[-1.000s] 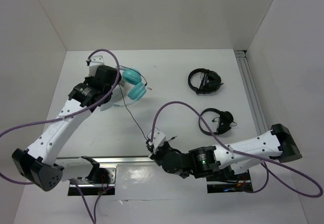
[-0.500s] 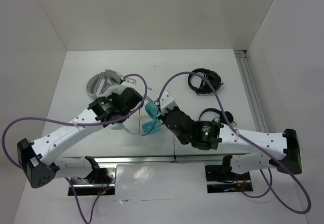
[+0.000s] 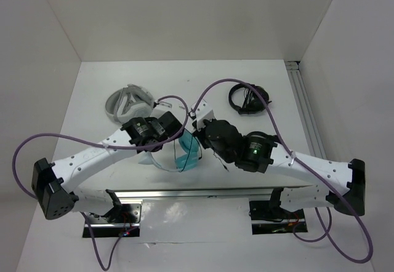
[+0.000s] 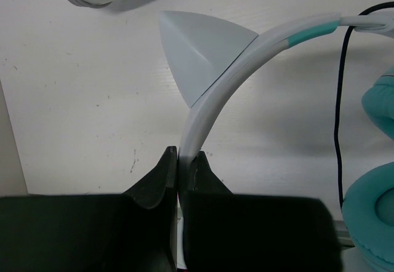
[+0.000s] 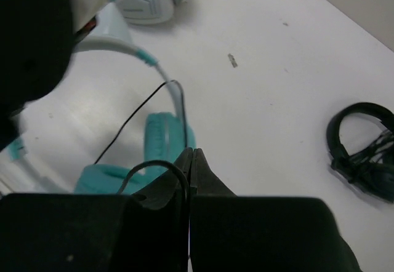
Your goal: Wrap the headphones
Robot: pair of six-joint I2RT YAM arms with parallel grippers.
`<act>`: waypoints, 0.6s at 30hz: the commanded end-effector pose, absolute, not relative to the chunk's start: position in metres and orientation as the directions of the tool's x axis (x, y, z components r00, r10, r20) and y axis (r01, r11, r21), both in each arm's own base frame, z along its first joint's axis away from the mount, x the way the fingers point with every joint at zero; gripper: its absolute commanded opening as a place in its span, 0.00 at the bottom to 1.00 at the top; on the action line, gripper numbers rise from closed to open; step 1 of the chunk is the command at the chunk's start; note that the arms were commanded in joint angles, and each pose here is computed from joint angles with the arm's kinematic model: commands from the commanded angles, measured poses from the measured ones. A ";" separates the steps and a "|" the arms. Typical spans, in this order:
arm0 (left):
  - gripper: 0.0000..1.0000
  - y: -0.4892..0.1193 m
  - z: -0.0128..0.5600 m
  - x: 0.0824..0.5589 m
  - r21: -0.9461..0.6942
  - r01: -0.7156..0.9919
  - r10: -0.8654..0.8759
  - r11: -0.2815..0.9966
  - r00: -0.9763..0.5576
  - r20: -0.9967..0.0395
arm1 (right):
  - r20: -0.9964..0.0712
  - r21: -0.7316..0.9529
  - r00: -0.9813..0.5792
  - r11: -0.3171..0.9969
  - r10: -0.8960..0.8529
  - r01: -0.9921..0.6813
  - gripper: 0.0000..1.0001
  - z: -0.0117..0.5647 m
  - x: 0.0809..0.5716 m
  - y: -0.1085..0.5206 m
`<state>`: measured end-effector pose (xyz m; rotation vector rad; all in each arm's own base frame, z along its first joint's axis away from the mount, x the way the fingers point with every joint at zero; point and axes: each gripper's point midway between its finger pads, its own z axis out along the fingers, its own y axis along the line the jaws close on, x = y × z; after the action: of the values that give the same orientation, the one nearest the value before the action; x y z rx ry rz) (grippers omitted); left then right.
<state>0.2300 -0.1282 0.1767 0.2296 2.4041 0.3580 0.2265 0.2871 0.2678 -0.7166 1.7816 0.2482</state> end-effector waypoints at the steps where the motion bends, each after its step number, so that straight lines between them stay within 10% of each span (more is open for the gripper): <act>1: 0.00 -0.114 0.209 0.248 0.230 -0.115 0.080 0.966 -0.716 -0.693 | -0.956 -0.109 -0.144 0.763 -0.256 -0.637 0.00 0.298 0.209 0.312; 18: 0.00 -0.067 0.204 0.323 0.083 -0.520 -0.313 0.850 -0.625 -0.715 | -0.974 -0.056 -0.089 0.602 -0.208 -0.796 0.00 0.309 0.064 0.376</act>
<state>0.3038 -0.0628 0.2085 -0.5102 2.3436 0.3827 0.0724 0.3671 0.2645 -0.9858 1.6658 0.5271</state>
